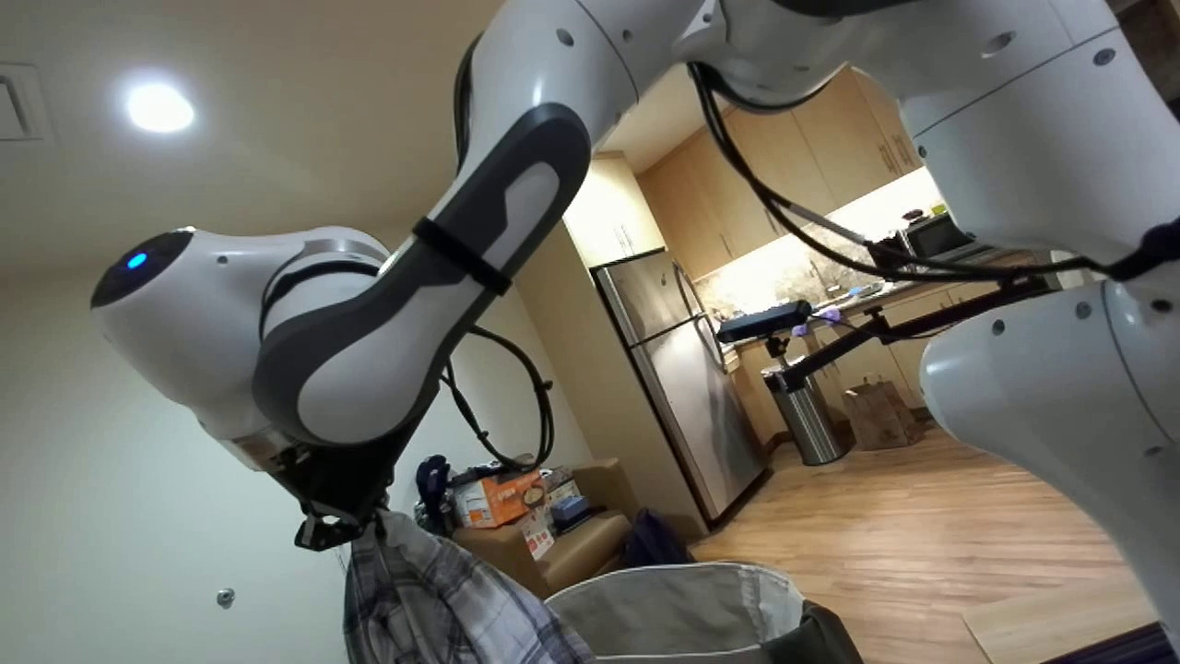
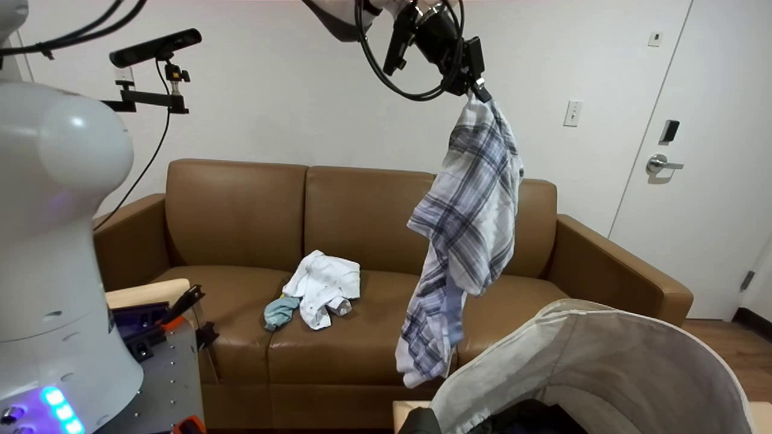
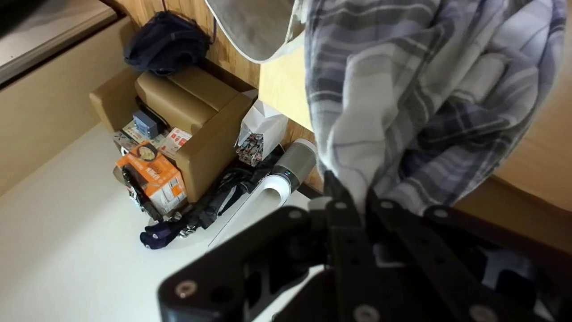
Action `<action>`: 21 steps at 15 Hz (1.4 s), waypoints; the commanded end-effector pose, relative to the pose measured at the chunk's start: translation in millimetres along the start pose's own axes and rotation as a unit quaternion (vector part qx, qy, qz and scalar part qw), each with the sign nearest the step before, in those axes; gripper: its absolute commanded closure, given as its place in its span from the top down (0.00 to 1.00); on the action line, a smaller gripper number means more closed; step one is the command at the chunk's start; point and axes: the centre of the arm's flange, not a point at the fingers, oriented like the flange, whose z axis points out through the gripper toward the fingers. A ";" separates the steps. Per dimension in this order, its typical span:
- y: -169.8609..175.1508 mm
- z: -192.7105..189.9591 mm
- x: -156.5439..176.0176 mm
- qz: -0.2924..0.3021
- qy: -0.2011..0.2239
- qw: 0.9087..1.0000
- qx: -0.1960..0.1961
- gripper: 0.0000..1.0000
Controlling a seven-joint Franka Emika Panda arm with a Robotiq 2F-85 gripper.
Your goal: Move all the clothes from the couch and put them in the carrier bag
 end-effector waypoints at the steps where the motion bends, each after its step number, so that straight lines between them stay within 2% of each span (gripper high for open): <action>1: 31.3 -33.1 63.3 0.041 -0.006 0.999 0.021 0.03; 4: 91.0 -66.7 92.5 0.143 -0.025 0.989 0.018 0.03; 7: 163.6 -107.1 113.4 0.219 -0.052 0.974 0.012 0.03; 8: 188.6 -122.6 114.3 0.244 -0.060 0.968 0.006 0.03; 12: 282.5 -194.3 97.9 0.332 -0.079 0.938 -0.055 0.03; 15: 327.4 -224.6 73.7 0.394 -0.071 0.911 -0.102 0.03; 16: 314.8 -202.7 67.6 0.360 -0.078 0.927 -0.071 0.05; 18: 331.4 -215.6 62.0 0.382 -0.074 0.918 -0.079 0.05; 20: 330.0 -215.2 62.8 0.387 -0.073 0.915 -0.083 0.03; 21: 330.5 -204.8 61.1 0.383 -0.076 0.917 -0.080 0.03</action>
